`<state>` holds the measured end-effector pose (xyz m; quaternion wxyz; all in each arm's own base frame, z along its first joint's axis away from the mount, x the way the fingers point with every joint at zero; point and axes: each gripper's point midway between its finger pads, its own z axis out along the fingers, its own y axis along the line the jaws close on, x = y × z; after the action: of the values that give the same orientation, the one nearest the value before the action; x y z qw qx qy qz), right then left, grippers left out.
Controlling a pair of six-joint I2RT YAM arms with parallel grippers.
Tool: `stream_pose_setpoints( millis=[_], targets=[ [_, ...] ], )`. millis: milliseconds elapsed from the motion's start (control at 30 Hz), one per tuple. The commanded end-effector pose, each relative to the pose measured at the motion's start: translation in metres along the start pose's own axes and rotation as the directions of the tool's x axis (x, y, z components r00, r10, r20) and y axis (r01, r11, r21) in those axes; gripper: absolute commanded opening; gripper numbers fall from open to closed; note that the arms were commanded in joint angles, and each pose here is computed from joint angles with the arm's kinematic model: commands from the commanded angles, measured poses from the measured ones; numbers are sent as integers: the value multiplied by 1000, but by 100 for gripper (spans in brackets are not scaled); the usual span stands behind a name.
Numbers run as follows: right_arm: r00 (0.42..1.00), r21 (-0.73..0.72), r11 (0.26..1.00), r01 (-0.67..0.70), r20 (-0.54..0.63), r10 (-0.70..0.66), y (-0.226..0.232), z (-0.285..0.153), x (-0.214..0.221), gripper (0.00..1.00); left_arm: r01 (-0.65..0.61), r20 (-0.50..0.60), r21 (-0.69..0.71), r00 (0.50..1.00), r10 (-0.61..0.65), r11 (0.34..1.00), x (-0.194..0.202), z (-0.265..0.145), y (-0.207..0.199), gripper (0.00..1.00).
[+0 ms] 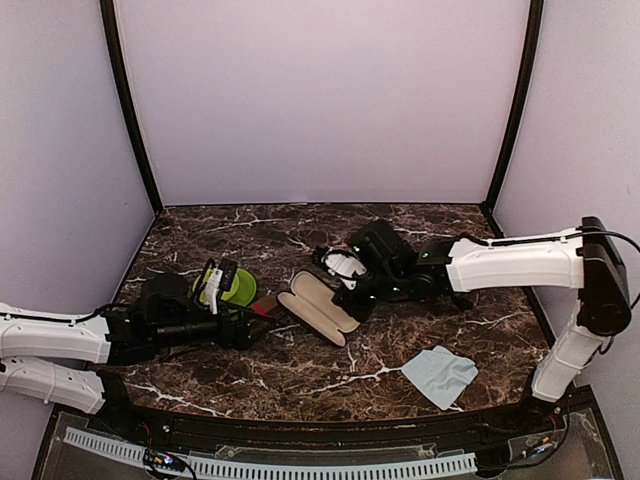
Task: Organize the sunglasses
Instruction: Pass from the left arm to the right, then place the opened sunglasses case at the center of the board.
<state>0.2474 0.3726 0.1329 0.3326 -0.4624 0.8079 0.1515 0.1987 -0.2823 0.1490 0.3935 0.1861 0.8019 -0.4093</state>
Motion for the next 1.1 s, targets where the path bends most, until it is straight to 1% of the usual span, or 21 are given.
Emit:
stream_pose_setpoints(
  millis=[0, 133, 233, 333, 400, 467, 500, 567, 667, 767, 867, 933, 1033, 1067],
  targets=[
    [977, 57, 977, 203, -76, -199, 11, 24, -10, 0, 49, 28, -248, 999, -43, 967, -4, -19, 42, 85],
    [936, 46, 942, 334, -132, -325, 30, 47, -12, 1, 90, 75, -340, 995, -68, 936, -14, -34, 56, 85],
    [892, 76, 898, 433, -178, -415, 41, 61, -14, 1, 128, 114, -395, 989, -90, 910, -20, -47, 66, 86],
    [853, 99, 863, 496, -244, -462, 43, 75, -11, 2, 156, 155, -435, 983, -97, 887, -25, -58, 73, 86],
    [836, 113, 845, 523, -262, -483, 45, 81, -11, 3, 162, 170, -442, 981, -95, 882, -28, -63, 75, 86],
    [830, 117, 837, 535, -261, -494, 48, 86, -14, 6, 162, 177, -442, 980, -91, 882, -30, -65, 76, 86],
    [830, 122, 836, 535, -257, -494, 48, 87, -16, 8, 161, 177, -443, 980, -89, 882, -30, -65, 76, 86],
    [832, 139, 833, 535, -257, -491, 47, 88, -20, 17, 157, 174, -443, 981, -87, 883, -31, -65, 76, 86],
    [841, 173, 833, 526, -249, -480, 42, 83, -29, 33, 149, 166, -440, 983, -83, 885, -30, -62, 75, 86],
    [852, 176, 841, 512, -227, -472, 43, 76, -33, 50, 136, 154, -437, 985, -75, 889, -30, -57, 75, 86],
    [871, 186, 856, 483, -200, -448, 42, 66, -37, 57, 124, 137, -442, 988, -69, 889, -31, -52, 74, 86],
    [894, 184, 878, 441, -173, -413, 39, 56, -38, 61, 115, 132, -439, 989, -63, 891, -31, -50, 74, 86],
    [935, 179, 920, 350, -130, -330, 33, 34, -33, 65, 92, 122, -419, 992, -44, 903, -32, -44, 70, 86],
    [954, 182, 938, 295, -109, -279, 28, 22, -32, 66, 84, 119, -409, 992, -38, 909, -33, -41, 68, 86]
  ],
)
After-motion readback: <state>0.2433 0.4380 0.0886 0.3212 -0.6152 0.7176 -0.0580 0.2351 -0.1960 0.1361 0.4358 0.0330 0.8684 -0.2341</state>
